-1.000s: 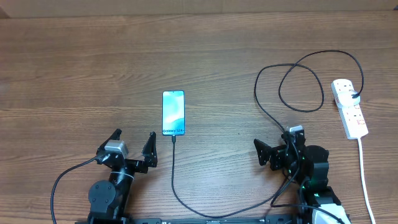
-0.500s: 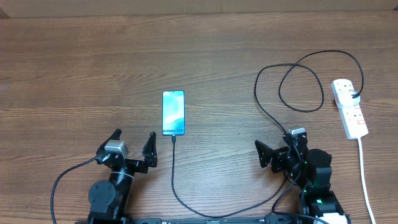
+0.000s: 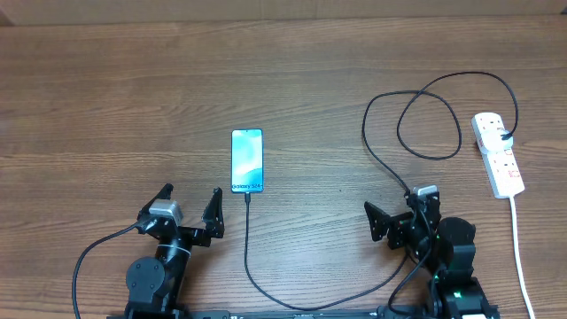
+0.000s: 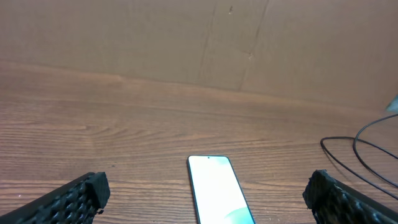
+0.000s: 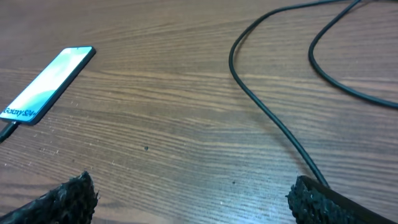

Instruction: Plug charger to phone and switch on socket

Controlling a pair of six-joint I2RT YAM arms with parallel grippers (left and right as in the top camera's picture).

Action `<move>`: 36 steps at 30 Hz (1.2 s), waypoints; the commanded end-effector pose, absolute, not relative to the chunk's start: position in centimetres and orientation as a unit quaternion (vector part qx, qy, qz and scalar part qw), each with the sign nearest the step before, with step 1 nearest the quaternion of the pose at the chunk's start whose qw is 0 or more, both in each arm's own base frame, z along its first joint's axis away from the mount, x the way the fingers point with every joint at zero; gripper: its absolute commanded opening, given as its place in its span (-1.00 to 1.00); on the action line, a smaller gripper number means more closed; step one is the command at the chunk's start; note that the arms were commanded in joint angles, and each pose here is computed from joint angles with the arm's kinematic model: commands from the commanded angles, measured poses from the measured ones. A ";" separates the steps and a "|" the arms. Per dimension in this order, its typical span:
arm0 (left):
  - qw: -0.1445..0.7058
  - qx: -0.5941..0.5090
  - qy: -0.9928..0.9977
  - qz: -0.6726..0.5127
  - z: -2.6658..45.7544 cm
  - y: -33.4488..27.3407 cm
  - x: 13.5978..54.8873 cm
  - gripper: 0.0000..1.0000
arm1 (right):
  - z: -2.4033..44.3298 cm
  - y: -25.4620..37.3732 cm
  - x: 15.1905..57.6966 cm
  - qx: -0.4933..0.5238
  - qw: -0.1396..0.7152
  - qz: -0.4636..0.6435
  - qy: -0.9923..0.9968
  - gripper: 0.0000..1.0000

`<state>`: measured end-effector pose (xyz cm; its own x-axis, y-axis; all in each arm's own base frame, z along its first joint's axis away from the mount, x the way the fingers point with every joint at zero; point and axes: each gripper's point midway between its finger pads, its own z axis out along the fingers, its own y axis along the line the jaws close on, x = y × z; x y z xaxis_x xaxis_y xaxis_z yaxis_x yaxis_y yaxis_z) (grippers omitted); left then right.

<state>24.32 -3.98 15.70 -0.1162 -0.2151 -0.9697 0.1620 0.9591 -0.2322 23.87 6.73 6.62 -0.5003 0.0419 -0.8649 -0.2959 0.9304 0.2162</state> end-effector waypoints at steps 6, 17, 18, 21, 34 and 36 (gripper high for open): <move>0.670 -0.015 0.732 -0.126 15.7 -3.6 24.3 0.99 | 9.9 6.9 24.2 -0.069 0.555 0.185 0.808 1.00; 0.670 -0.015 0.732 -0.126 15.7 -3.6 24.3 0.99 | 13.0 6.9 24.2 -0.078 0.609 0.183 0.768 1.00; 0.670 -0.015 0.732 -0.126 15.7 -3.6 24.3 1.00 | 13.4 6.9 24.2 -0.080 0.616 0.183 0.762 1.00; 0.670 -0.015 0.731 -0.126 15.7 -3.6 24.3 0.99 | 15.1 6.9 23.9 -0.085 0.644 0.181 0.738 1.00; 0.670 -0.015 0.732 -0.126 15.7 -3.6 24.3 0.99 | 17.6 6.9 23.4 -0.094 0.685 0.178 0.700 1.00; 0.670 -0.015 0.732 -0.127 15.7 -3.6 24.3 0.99 | 17.6 6.9 23.4 -0.094 0.685 0.178 0.700 1.00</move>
